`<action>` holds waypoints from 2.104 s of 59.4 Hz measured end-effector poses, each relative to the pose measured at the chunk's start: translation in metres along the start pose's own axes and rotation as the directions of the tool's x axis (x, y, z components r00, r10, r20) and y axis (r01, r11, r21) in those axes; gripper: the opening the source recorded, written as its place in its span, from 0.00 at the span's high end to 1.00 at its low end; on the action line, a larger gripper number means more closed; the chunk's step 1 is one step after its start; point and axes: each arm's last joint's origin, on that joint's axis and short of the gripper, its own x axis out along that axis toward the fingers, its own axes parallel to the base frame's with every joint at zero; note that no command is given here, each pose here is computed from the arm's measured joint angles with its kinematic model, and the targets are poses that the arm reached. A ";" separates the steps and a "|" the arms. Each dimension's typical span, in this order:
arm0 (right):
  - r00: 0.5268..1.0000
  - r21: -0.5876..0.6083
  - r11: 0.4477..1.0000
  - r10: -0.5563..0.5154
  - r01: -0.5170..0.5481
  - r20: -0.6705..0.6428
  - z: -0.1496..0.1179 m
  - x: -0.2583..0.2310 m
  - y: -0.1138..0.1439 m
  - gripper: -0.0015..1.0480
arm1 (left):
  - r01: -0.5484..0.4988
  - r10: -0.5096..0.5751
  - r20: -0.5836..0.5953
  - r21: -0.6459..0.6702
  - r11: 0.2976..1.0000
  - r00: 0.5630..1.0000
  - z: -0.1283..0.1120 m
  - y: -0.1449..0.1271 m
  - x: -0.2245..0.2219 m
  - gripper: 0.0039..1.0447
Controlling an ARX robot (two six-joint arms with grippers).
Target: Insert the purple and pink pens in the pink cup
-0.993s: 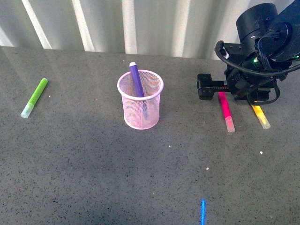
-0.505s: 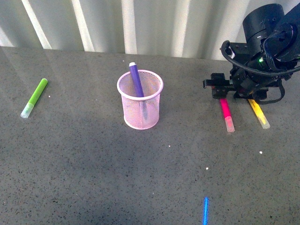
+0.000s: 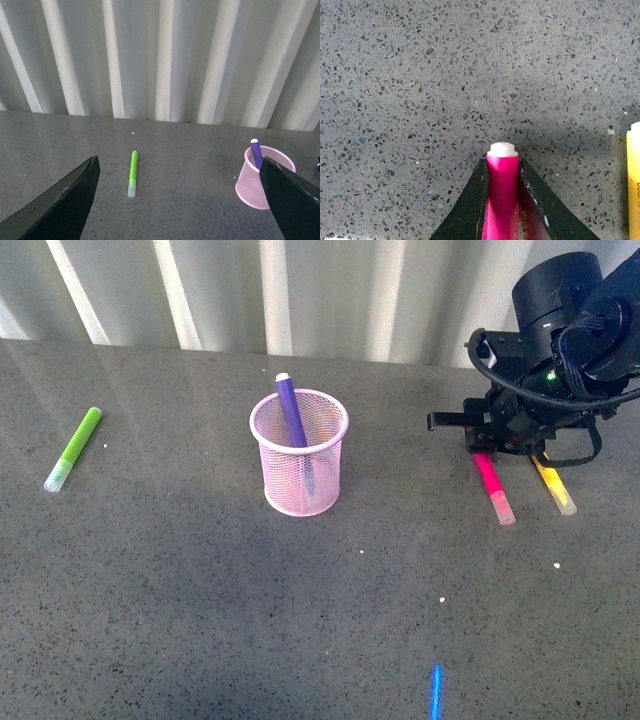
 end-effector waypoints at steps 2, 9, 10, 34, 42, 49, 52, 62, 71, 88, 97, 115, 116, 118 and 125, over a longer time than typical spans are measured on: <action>1.000 0.001 1.000 -0.001 0.001 0.001 0.000 0.000 0.000 0.88 | 0.000 0.000 0.000 0.000 1.000 1.000 0.000 0.000 0.000 0.06; 1.000 0.004 1.000 -0.005 0.005 0.022 -0.003 -0.004 0.001 0.89 | 0.000 0.000 0.000 0.000 1.000 1.000 0.000 0.000 0.000 0.06; 1.000 0.004 1.000 -0.006 0.006 0.027 -0.004 -0.005 0.001 0.89 | 0.000 0.000 0.000 0.000 1.000 1.000 0.000 0.000 0.000 0.06; 0.817 -0.230 0.960 0.260 -0.161 0.514 0.031 -0.109 0.051 0.89 | 0.000 0.000 0.000 0.000 1.000 1.000 0.000 0.000 0.000 0.06; 0.675 -0.365 0.907 0.404 -0.209 0.618 0.047 -0.158 0.083 0.89 | 0.000 0.000 0.000 0.000 1.000 1.000 0.000 0.000 0.000 0.06; 0.625 -0.443 0.861 0.492 -0.248 0.606 0.042 -0.167 0.108 0.89 | 0.000 0.000 0.000 0.000 1.000 1.000 0.000 0.000 0.000 0.06; 0.620 -0.460 0.849 0.513 -0.262 0.594 0.037 -0.164 0.117 0.89 | 0.000 0.000 0.000 0.000 1.000 1.000 0.000 0.000 0.000 0.06; 0.601 -0.497 0.817 0.561 -0.291 0.570 0.018 -0.151 0.133 0.89 | 0.000 0.000 0.000 0.000 1.000 1.000 0.000 0.000 0.000 0.06; 0.562 -0.528 0.796 0.592 -0.297 0.577 0.004 -0.138 0.140 0.89 | 0.000 0.000 0.000 0.000 1.000 1.000 0.000 0.000 0.000 0.06; 0.533 -0.534 0.781 0.617 -0.324 0.579 -0.006 -0.104 0.143 0.89 | 0.000 0.000 0.000 0.000 1.000 1.000 0.000 0.000 0.000 0.06; 0.527 -0.534 0.779 0.621 -0.329 0.580 -0.003 -0.092 0.141 0.89 | 0.000 0.000 0.000 0.000 1.000 1.000 0.000 0.000 0.000 0.06; 0.514 -0.553 0.758 0.646 -0.346 0.565 0.004 -0.083 0.144 0.89 | 0.000 0.000 0.000 0.000 1.000 1.000 0.000 0.000 0.000 0.06; 0.514 -0.553 0.757 0.647 -0.347 0.563 0.004 -0.083 0.144 0.89 | 0.000 0.000 0.000 0.000 1.000 1.000 0.000 0.000 0.000 0.06; 0.517 -0.553 0.757 0.647 -0.347 0.561 0.004 -0.081 0.144 0.89 | 0.000 0.000 0.000 0.000 1.000 1.000 0.000 0.000 0.000 0.06; 0.530 -0.550 0.757 0.646 -0.353 0.550 0.000 -0.073 0.144 0.89 | 0.000 0.000 0.000 0.000 1.000 1.000 0.000 0.000 0.000 0.06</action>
